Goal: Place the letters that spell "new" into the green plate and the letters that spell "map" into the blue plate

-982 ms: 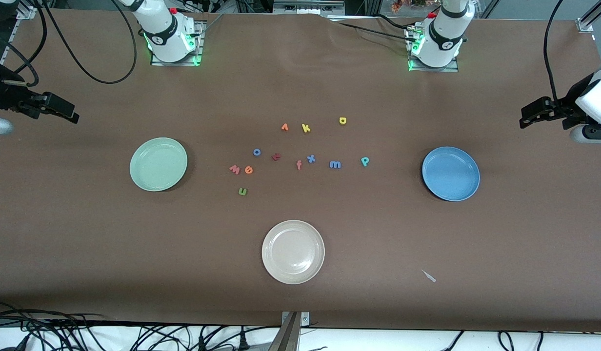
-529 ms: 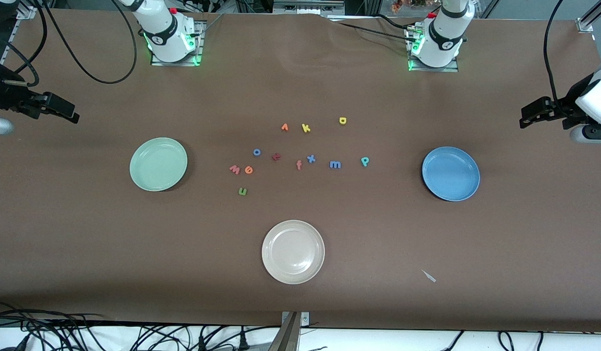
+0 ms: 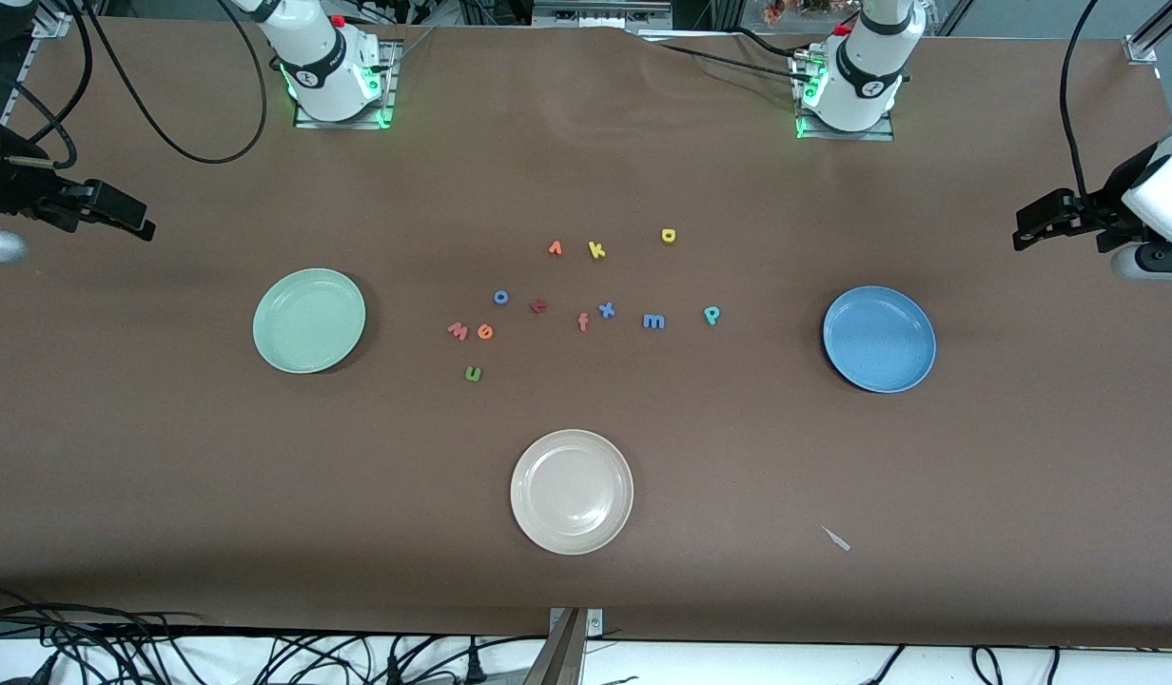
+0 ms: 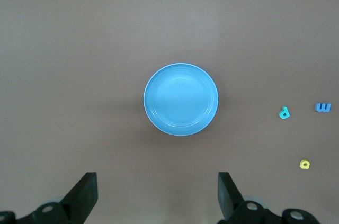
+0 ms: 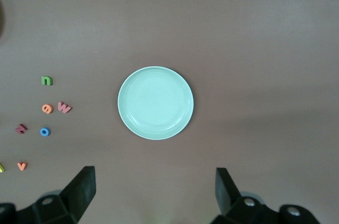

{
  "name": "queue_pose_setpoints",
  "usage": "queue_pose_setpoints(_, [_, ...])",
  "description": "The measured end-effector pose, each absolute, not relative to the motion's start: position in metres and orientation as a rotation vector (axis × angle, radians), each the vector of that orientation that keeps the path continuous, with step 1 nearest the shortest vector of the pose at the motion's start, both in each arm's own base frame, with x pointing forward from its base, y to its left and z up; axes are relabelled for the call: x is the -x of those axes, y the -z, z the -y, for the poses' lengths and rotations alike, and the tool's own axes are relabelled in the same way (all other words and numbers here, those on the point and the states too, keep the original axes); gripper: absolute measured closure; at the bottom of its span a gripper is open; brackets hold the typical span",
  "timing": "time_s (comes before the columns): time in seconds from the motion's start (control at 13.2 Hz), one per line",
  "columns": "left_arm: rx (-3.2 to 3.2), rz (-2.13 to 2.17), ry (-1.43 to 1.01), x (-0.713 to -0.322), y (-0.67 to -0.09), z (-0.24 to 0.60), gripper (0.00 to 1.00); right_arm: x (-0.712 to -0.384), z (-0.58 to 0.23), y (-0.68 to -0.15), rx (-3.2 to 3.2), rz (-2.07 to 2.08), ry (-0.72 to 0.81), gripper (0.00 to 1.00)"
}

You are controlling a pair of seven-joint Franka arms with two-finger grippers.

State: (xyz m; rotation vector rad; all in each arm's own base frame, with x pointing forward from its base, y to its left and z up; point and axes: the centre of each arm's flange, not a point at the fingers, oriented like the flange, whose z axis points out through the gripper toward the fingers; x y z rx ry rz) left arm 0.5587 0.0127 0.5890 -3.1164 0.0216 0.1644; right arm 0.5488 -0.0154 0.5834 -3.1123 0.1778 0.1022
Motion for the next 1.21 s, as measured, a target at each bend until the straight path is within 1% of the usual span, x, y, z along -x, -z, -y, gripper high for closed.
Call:
queue_pose_setpoints(0.53, [3.117,-0.026,-0.169,-0.559,-0.588,-0.011,0.00,-0.549,0.010,-0.583,3.114,-0.161,-0.101,0.00])
queue_pose_setpoints(0.83, [3.123,-0.041,-0.185,-0.562,-0.581,-0.006,0.00,-0.550,-0.029,-0.577,3.120,-0.049,-0.126,0.00])
queue_pose_setpoints(0.98, [3.123,-0.047,-0.201,-0.566,-0.574,-0.004,0.00,-0.556,-0.053,-0.550,3.120,0.012,-0.196,0.00])
queue_pose_setpoints(1.06, [3.123,-0.061,-0.219,-0.569,-0.567,0.000,0.00,-0.564,-0.060,-0.531,3.118,0.029,-0.211,0.00])
queue_pose_setpoints(1.21, [3.120,-0.119,-0.286,-0.579,-0.541,0.020,0.00,-0.586,-0.077,-0.489,3.111,0.067,-0.200,0.00])
